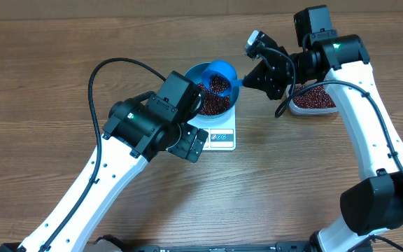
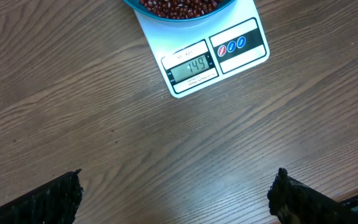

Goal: Scoop item into bowl and weigh 150g on scale
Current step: 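Hold the scoop tilted over the bowl, shaking out a few beans, then carry the scoop right to the clear bean tub with the right gripper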

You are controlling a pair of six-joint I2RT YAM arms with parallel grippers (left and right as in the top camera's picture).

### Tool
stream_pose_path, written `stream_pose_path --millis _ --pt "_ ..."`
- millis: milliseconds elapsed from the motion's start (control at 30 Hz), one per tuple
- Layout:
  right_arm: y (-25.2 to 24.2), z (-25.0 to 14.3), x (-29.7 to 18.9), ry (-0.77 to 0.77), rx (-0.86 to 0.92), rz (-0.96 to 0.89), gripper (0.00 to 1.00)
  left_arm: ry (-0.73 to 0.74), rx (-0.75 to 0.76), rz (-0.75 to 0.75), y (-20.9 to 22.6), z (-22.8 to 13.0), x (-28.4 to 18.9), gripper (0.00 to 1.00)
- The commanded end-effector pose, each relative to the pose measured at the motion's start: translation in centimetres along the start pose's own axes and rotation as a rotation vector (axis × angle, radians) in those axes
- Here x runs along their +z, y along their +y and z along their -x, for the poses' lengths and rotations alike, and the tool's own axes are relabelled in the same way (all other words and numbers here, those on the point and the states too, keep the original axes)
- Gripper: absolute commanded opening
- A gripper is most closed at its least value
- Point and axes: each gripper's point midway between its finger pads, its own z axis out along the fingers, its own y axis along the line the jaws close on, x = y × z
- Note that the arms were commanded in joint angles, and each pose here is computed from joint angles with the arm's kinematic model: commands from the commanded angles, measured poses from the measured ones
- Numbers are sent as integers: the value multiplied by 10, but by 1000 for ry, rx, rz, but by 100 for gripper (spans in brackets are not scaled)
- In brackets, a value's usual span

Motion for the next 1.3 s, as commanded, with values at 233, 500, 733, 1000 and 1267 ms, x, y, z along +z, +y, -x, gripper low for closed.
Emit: stream_pose_path --millis 233,500,733,1000,1267 --pt "5 14 -5 -42 -42 18 4 5 -1 8 0 0 2 99" --pt "5 14 -5 -42 -24 18 4 6 -2 8 0 0 2 100" --pt "4 15 -5 -46 -16 13 4 5 -1 8 0 0 2 100" --pt "-6 18 -8 -70 22 -14 4 5 -2 8 0 0 2 100" --pt "-28 19 -27 -152 147 -28 4 5 -1 8 0 0 2 100"
